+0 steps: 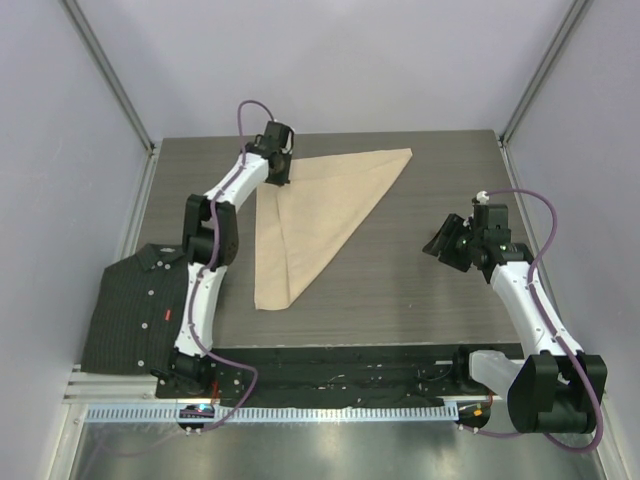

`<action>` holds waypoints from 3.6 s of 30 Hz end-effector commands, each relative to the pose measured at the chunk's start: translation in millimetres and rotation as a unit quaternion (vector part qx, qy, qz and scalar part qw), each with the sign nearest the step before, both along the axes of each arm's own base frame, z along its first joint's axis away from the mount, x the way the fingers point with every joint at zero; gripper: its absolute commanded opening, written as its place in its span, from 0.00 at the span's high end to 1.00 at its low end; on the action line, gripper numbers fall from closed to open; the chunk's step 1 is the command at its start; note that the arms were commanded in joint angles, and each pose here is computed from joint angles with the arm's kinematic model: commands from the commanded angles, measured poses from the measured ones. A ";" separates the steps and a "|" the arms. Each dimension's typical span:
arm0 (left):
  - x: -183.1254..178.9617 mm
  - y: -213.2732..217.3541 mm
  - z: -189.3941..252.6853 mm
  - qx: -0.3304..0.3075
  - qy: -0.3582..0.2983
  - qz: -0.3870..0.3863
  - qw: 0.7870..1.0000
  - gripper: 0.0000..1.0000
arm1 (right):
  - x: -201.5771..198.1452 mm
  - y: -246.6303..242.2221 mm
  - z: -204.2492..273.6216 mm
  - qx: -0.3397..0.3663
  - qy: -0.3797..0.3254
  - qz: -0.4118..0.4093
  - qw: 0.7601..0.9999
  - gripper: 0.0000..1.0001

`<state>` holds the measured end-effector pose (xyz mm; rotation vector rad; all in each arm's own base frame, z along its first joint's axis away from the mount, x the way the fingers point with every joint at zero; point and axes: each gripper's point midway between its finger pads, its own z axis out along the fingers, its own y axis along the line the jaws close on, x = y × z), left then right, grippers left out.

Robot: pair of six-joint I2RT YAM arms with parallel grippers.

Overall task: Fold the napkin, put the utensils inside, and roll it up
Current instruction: Fold the napkin

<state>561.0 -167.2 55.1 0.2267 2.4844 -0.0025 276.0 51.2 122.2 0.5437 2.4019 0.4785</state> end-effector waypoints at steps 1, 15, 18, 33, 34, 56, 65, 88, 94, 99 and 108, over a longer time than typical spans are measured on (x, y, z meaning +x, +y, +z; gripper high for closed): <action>20.2 16.7 29.5 -0.001 -0.036 -0.002 0.999 1.00 | 4.8 -4.6 3.5 -0.008 -0.006 -0.007 1.000 0.43; 54.2 30.4 37.2 -0.003 -0.073 -0.021 0.997 1.00 | 6.0 -7.5 -6.8 -0.015 0.009 -0.012 1.000 0.43; 60.0 34.5 36.9 0.000 -0.081 -0.021 0.997 1.00 | 7.1 -8.1 -8.3 -0.016 0.010 -0.013 1.000 0.43; 78.4 53.5 37.1 -0.001 -0.103 -0.008 0.995 1.00 | 9.5 -8.3 -18.0 -0.016 0.024 -0.014 0.999 0.43; 80.5 54.8 38.9 0.006 -0.107 -0.016 0.994 1.00 | 9.4 -8.3 -18.8 -0.016 0.025 -0.014 0.999 0.43; 96.5 67.2 29.1 0.015 -0.124 -0.007 0.992 1.00 | 10.4 -8.5 -28.7 -0.014 0.038 -0.018 0.999 0.43; 101.1 70.0 31.0 0.019 -0.133 -0.003 0.991 1.00 | 11.9 -8.0 -35.1 -0.013 0.046 -0.017 0.999 0.43; 110.1 78.5 35.2 0.016 -0.152 0.015 0.988 0.45 | 15.0 -7.2 -39.9 -0.008 0.052 -0.021 0.998 0.41; 107.7 79.1 73.7 0.007 -0.184 0.025 0.983 0.04 | 18.7 -9.5 -33.9 -0.014 0.044 -0.023 0.999 0.41; 92.2 64.2 129.1 -0.030 -0.213 0.018 0.977 0.00 | 31.8 -15.7 -15.3 -0.027 0.016 -0.032 0.999 0.40; -4.5 57.8 201.6 -0.104 -0.204 0.045 0.972 0.00 | 59.8 -52.9 8.4 -0.050 -0.012 -0.086 0.995 0.40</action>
